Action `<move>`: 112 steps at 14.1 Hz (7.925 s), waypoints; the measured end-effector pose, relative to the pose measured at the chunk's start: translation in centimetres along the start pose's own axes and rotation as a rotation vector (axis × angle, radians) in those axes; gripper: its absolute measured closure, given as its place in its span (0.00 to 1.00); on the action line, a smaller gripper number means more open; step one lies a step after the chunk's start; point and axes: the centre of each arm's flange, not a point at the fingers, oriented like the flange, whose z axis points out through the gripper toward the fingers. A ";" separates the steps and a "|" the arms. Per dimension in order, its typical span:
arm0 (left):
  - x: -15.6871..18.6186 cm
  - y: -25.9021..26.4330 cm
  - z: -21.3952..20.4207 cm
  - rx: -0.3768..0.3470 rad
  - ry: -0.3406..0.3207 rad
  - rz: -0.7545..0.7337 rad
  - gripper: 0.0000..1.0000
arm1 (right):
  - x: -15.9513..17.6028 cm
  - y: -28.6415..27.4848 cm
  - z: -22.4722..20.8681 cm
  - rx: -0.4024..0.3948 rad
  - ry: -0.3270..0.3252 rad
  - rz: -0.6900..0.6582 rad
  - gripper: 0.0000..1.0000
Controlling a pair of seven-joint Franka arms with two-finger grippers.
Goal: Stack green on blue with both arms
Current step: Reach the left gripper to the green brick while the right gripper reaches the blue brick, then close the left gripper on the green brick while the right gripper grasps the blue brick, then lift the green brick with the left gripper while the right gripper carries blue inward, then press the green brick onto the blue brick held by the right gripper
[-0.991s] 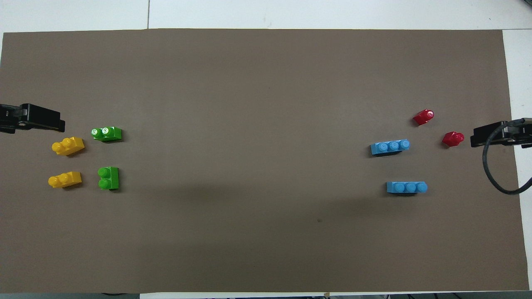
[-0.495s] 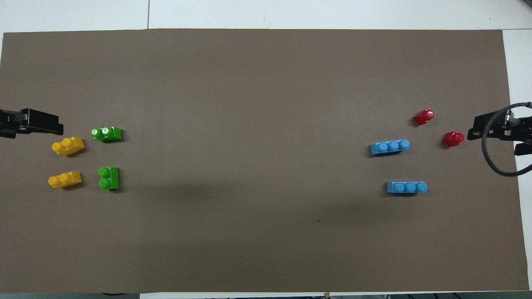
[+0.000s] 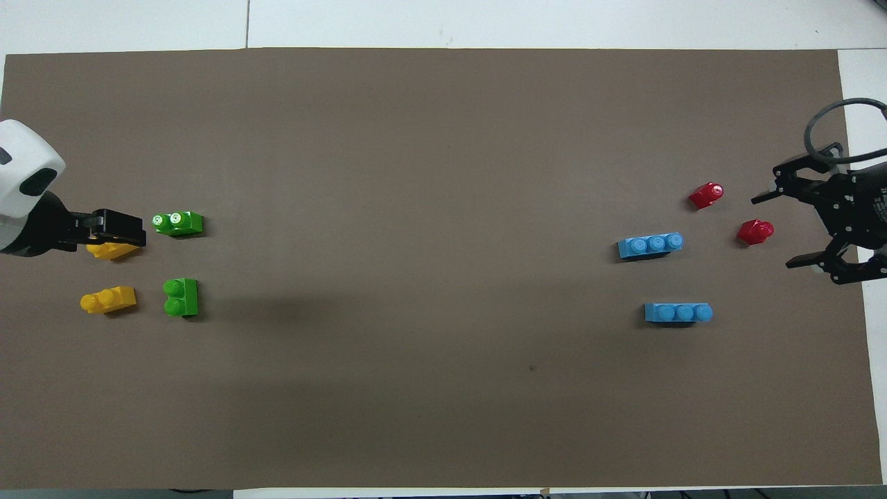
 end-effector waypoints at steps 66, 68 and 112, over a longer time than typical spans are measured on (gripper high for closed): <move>0.3 9.3 8.0 -0.016 -0.062 -0.635 0.66 | -23.6 -11.5 24.9 0.203 -0.228 0.367 0.66; 0.2 11.8 7.8 -0.026 -0.037 -0.769 0.66 | -23.3 -11.2 27.5 0.219 -0.230 0.409 0.66; -3.8 36.1 15.0 -0.178 -0.035 -1.693 0.66 | -25.7 -9.4 37.1 0.198 -0.147 0.307 0.66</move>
